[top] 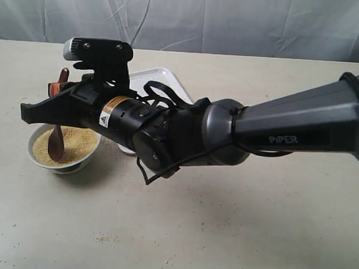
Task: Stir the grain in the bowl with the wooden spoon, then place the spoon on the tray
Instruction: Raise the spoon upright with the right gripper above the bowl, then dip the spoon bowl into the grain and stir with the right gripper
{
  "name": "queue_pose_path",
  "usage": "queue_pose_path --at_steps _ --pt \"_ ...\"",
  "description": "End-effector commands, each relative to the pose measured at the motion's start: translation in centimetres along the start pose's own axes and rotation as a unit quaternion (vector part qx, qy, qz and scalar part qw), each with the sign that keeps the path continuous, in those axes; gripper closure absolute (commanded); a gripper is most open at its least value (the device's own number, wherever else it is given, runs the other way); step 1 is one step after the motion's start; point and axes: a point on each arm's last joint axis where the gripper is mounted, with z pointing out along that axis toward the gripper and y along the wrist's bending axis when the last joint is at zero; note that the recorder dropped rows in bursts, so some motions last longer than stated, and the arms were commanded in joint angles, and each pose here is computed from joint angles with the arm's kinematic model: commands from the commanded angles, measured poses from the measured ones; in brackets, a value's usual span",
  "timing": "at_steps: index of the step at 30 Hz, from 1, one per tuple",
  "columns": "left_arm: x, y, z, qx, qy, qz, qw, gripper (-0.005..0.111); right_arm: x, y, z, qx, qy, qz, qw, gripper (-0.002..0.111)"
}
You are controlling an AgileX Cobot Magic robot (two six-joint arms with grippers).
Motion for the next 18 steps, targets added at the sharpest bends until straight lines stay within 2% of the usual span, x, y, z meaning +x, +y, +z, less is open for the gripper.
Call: queue_pose_path --at_steps 1,3,5,8,11,16,18 --pt "0.1 0.0 0.0 -0.002 -0.003 0.000 1.000 0.107 1.9 -0.5 1.2 0.007 0.032 -0.033 0.999 0.108" --pt "0.1 0.0 0.0 -0.002 -0.003 0.000 1.000 0.107 2.1 -1.0 1.3 0.025 0.033 -0.064 0.997 0.108" --pt "0.1 0.0 0.0 -0.002 -0.003 0.000 1.000 0.107 1.7 -1.2 1.2 0.038 0.020 -0.062 0.997 0.108" --pt "0.1 0.0 0.0 -0.002 -0.003 0.000 1.000 0.107 -0.6 -0.5 0.5 0.034 -0.019 -0.051 0.998 0.108" --pt "0.1 0.0 0.0 -0.002 -0.003 0.000 1.000 0.107 -2.3 0.2 -0.2 0.029 -0.052 -0.084 0.995 0.108" --pt "0.1 0.0 0.0 -0.002 -0.003 0.000 1.000 0.107 -1.8 -1.2 0.2 0.073 -0.048 -0.115 0.990 0.108" --pt "0.1 0.0 0.0 -0.002 -0.003 0.000 1.000 0.107 -0.9 -2.0 0.6 0.087 -0.039 -0.104 0.990 0.108"
